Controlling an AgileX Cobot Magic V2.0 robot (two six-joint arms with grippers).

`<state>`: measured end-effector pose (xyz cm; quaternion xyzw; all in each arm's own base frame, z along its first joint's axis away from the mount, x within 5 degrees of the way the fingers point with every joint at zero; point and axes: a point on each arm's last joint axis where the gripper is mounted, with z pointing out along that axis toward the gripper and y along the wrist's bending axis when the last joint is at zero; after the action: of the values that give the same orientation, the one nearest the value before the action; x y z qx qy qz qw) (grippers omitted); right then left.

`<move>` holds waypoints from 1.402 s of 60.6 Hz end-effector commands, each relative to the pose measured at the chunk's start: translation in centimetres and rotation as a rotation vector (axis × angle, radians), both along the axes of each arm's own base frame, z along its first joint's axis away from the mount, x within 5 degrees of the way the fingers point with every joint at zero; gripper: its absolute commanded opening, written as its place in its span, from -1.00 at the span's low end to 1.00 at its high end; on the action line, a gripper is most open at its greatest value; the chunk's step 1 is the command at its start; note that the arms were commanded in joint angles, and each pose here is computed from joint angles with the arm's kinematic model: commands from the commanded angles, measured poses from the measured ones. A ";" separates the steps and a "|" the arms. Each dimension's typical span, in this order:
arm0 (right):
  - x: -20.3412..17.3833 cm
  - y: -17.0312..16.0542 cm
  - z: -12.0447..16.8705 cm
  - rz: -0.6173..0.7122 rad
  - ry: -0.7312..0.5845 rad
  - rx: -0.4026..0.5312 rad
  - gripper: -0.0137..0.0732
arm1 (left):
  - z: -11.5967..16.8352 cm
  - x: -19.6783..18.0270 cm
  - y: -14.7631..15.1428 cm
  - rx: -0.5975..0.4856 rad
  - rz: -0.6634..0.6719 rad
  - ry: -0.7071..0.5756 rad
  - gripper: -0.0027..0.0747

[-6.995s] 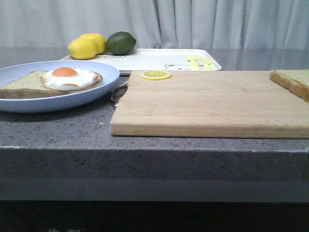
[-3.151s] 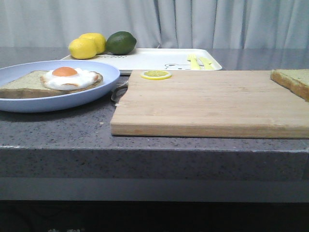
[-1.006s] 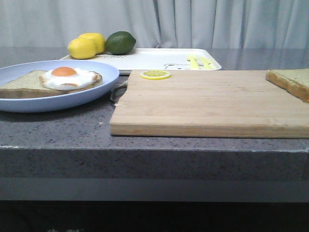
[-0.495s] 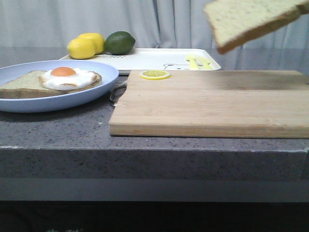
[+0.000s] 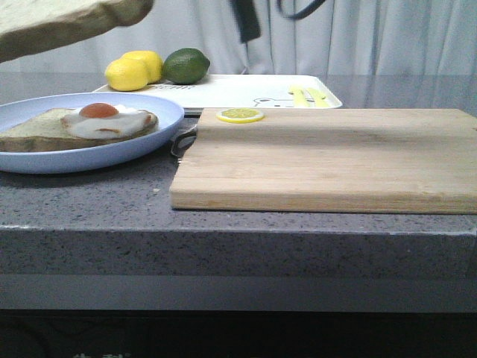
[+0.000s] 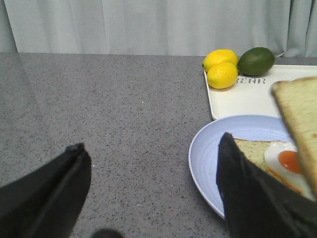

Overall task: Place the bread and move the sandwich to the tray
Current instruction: 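Lift the bread slice with the right gripper toward the blue plate, then lower the bread onto the fried egg and open the right gripper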

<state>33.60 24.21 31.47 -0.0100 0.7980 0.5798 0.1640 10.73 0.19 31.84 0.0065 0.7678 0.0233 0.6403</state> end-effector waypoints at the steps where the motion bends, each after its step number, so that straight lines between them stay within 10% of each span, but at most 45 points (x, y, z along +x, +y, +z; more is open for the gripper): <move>1: 0.1 1.5 1.6 -0.067 0.012 0.137 -0.82 | 1.8 0.2 -0.2 -0.001 -0.024 -0.104 0.40; 34: 2.4 2.4 -2.2 -0.179 -0.009 0.061 -0.78 | 1.8 0.2 -0.2 -0.001 -0.024 -0.104 0.40; 59: 2.2 2.0 -2.5 -0.144 -0.043 0.011 0.14 | 1.8 0.2 -0.2 -0.001 -0.024 -0.104 0.40; 85: 0.4 -4.0 -0.1 -0.138 -0.185 -0.136 0.06 | 1.8 0.2 -0.2 -0.001 -0.024 -0.104 0.40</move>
<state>35.59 21.91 26.31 0.0362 0.8353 0.4994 0.2268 10.73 0.18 31.85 0.0066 0.7672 0.0231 0.6409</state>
